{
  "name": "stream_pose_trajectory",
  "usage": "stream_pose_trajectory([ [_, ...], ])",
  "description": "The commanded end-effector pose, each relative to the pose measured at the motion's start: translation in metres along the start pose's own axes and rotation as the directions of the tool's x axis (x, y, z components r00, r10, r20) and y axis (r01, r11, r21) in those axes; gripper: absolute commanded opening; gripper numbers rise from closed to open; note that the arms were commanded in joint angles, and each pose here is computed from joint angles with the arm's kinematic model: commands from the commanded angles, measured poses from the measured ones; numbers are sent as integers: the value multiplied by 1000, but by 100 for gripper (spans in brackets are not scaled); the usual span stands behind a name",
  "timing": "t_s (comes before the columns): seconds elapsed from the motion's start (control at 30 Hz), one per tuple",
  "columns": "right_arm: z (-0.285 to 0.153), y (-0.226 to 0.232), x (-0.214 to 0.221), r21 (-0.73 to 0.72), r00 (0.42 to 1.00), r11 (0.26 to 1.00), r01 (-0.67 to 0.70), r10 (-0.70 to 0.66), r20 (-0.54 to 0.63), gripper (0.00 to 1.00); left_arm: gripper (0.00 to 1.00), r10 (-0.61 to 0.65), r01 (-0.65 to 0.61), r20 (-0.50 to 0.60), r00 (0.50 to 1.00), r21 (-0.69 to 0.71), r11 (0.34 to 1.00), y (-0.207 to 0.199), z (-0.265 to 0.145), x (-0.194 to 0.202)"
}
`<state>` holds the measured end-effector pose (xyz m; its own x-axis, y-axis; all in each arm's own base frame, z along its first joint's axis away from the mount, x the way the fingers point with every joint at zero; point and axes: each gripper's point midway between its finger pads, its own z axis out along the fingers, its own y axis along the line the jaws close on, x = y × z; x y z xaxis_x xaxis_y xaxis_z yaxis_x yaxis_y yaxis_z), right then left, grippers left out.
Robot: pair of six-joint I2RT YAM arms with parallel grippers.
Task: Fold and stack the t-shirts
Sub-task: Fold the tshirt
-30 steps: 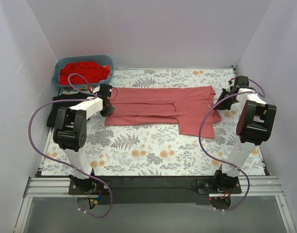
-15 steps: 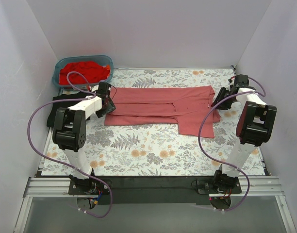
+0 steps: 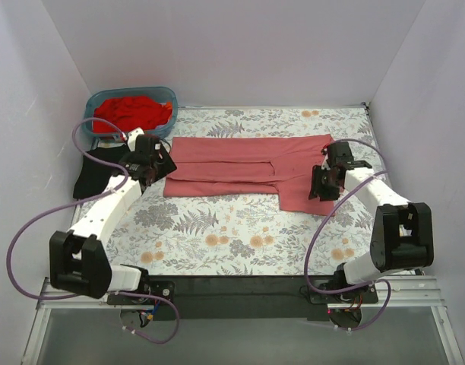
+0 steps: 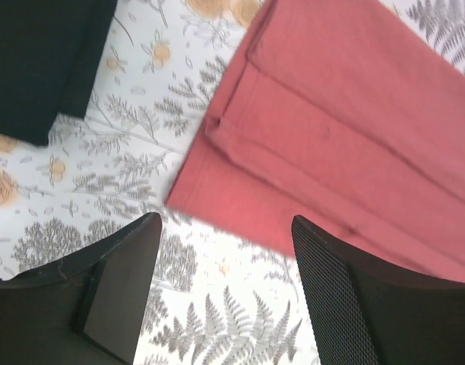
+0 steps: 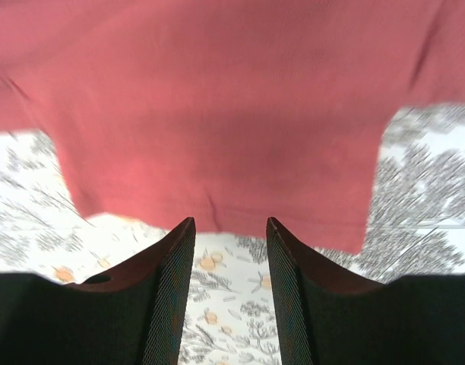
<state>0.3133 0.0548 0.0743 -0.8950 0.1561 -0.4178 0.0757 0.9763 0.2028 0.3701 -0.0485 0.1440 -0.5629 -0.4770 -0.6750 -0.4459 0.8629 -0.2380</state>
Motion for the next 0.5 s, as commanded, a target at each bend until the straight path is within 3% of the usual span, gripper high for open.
stream_pose_trajectory([
  [0.0,6,-7,33,79,998,996,34,-29,-58,50,69,43,-43,-4,999,55,998,5,-26,22],
  [0.13,16,2,49,83,995,994,67,-61,-81,49,69,95,-91,-41,995,90,992,17,-31,62],
  [0.47,43,-3,68,122,989,990,77,-60,-134,45,68,140,-132,-63,988,116,984,32,-22,103],
])
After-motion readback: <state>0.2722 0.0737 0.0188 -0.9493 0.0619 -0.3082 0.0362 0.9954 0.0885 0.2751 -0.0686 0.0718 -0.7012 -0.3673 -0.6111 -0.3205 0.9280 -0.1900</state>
